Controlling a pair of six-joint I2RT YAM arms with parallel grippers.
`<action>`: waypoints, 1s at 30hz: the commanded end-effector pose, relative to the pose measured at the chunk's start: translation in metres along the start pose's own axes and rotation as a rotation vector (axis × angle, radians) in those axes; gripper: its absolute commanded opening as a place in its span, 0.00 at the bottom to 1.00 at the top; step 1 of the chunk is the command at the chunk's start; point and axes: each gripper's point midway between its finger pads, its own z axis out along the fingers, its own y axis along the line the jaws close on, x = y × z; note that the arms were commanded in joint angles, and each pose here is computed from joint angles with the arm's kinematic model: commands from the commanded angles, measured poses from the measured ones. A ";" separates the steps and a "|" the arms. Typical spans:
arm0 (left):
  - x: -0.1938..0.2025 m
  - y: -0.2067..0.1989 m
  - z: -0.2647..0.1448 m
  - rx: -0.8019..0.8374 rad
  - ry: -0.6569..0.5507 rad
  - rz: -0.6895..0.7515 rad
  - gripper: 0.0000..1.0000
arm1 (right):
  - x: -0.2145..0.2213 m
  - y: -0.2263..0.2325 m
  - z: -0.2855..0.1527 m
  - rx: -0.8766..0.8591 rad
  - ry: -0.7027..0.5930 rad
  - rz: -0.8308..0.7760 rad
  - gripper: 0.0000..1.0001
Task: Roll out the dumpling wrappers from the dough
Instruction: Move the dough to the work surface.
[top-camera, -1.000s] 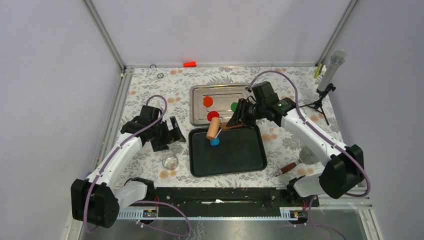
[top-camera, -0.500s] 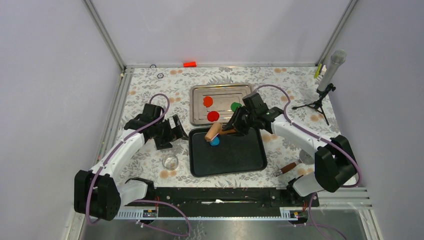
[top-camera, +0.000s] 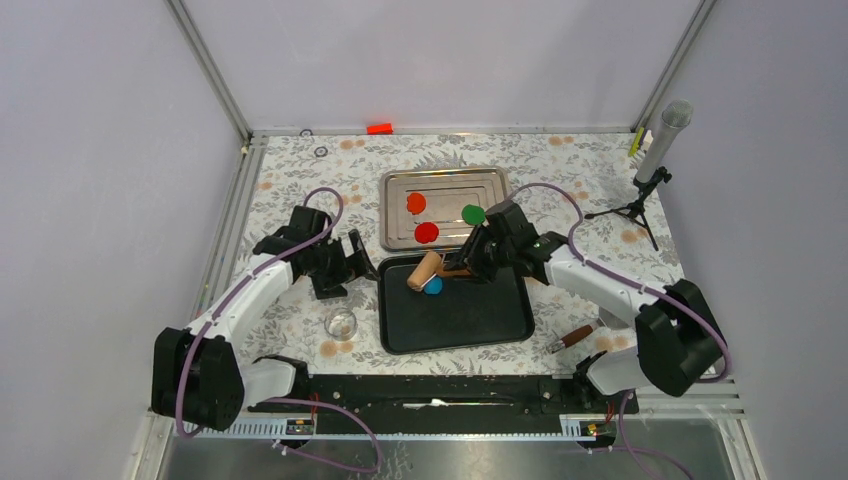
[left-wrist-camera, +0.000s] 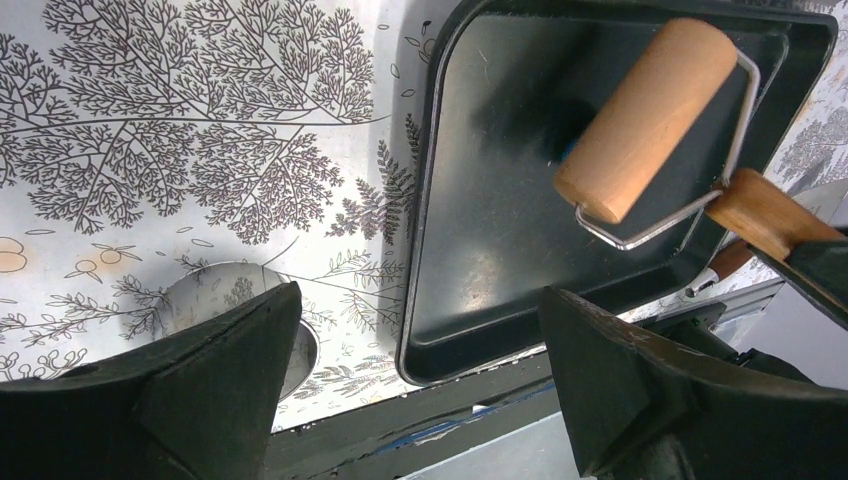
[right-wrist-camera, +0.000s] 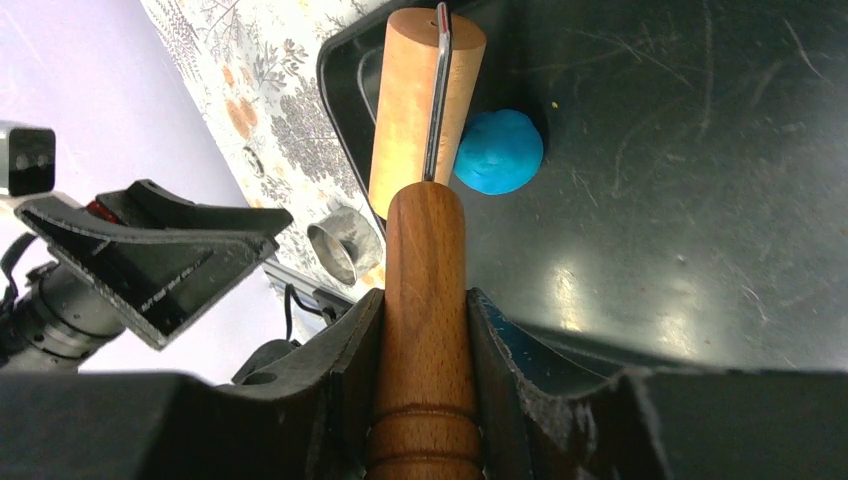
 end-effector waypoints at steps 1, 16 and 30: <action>-0.011 -0.012 -0.001 0.040 -0.026 0.032 0.99 | 0.007 -0.017 -0.024 0.032 -0.046 -0.003 0.00; -0.018 -0.022 0.000 0.049 -0.025 0.046 0.99 | 0.026 -0.049 -0.053 0.061 -0.051 -0.022 0.00; -0.017 -0.025 -0.012 0.049 -0.041 0.065 0.99 | 0.027 0.025 -0.103 -0.135 -0.022 -0.217 0.00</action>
